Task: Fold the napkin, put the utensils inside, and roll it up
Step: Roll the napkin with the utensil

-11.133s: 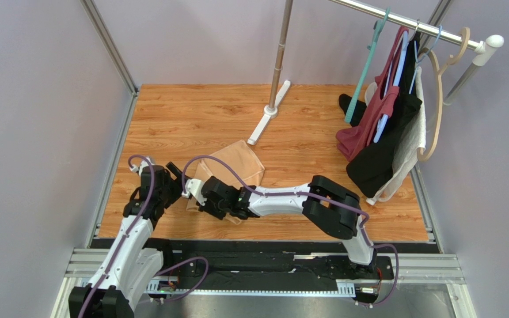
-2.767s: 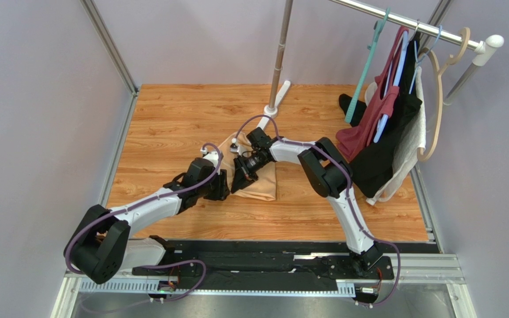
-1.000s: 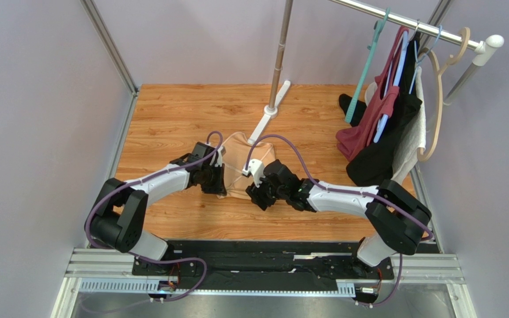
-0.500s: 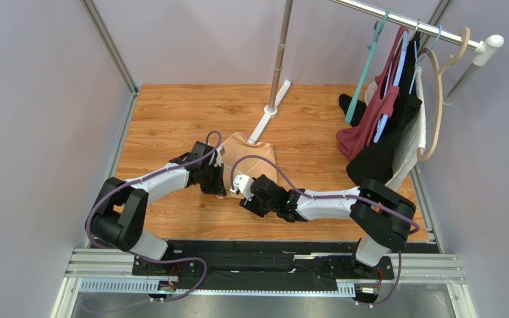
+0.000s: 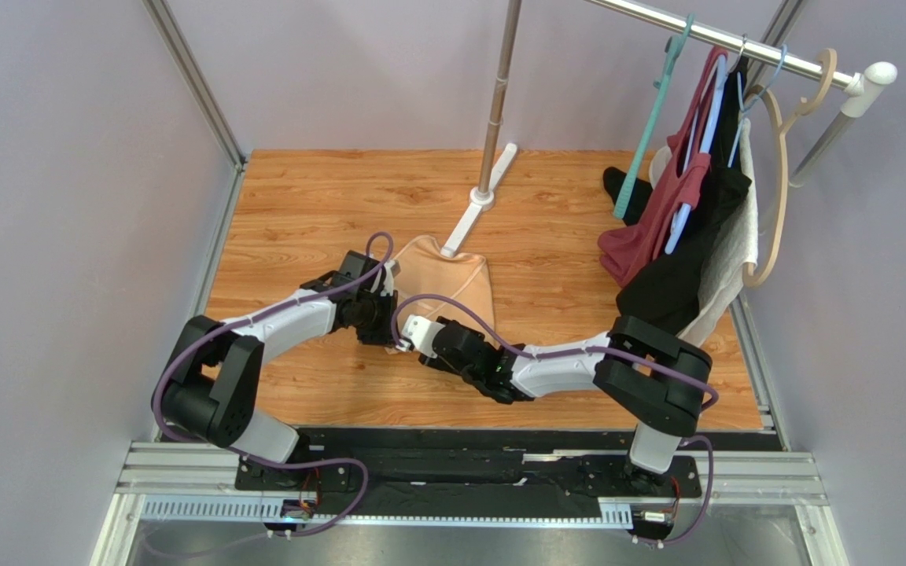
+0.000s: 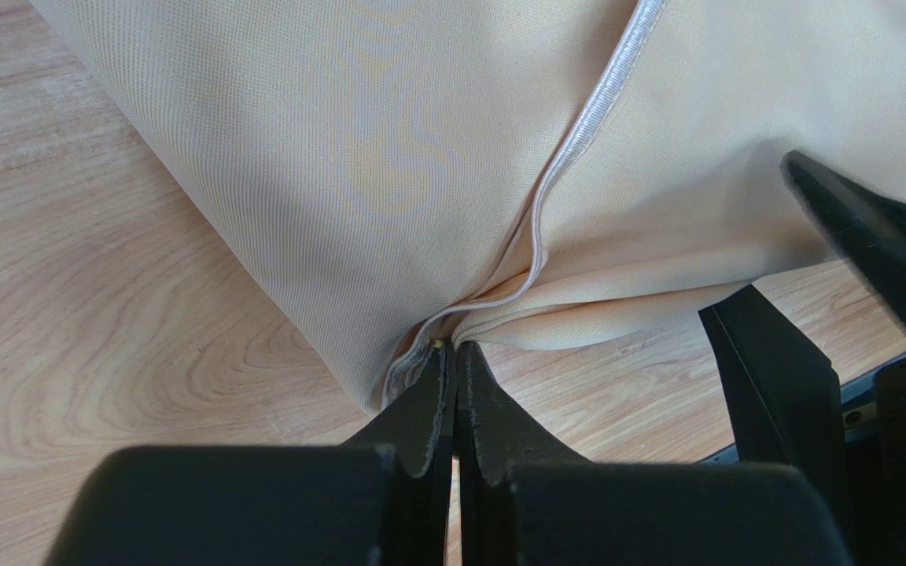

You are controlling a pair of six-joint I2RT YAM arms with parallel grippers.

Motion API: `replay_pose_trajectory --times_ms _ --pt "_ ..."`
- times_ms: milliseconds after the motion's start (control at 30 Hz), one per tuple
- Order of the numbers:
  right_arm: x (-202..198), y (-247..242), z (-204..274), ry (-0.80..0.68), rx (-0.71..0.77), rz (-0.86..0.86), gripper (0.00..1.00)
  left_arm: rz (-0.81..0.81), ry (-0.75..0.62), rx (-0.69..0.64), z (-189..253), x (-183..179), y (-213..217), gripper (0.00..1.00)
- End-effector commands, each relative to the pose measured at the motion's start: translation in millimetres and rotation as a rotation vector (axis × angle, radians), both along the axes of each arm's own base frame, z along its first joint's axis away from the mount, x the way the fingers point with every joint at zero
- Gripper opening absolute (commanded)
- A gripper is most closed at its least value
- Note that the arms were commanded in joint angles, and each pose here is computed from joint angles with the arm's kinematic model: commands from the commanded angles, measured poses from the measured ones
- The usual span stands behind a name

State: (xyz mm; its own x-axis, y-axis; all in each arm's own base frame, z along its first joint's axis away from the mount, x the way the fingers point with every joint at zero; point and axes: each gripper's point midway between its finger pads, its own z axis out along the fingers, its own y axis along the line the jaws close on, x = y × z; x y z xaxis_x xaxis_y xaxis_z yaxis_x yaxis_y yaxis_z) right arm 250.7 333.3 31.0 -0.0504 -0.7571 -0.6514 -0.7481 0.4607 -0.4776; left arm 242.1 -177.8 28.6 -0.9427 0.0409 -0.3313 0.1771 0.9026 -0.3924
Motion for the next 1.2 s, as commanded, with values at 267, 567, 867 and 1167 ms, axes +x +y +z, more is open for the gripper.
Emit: replay_pose_trajectory --times_ms 267,567,867,1167 --pt "-52 25 -26 0.351 -0.072 0.191 0.00 -0.008 -0.099 -0.042 32 21 -6 0.00" --pt "-88 28 -26 0.673 -0.039 0.193 0.00 0.080 -0.212 0.013 55 25 14 0.39" --pt "-88 43 -17 0.900 0.052 0.169 0.00 0.169 -0.221 0.056 56 10 35 0.50" --pt "-67 52 4 1.202 0.250 0.077 0.00 0.247 -0.362 -0.041 67 0 42 0.63"
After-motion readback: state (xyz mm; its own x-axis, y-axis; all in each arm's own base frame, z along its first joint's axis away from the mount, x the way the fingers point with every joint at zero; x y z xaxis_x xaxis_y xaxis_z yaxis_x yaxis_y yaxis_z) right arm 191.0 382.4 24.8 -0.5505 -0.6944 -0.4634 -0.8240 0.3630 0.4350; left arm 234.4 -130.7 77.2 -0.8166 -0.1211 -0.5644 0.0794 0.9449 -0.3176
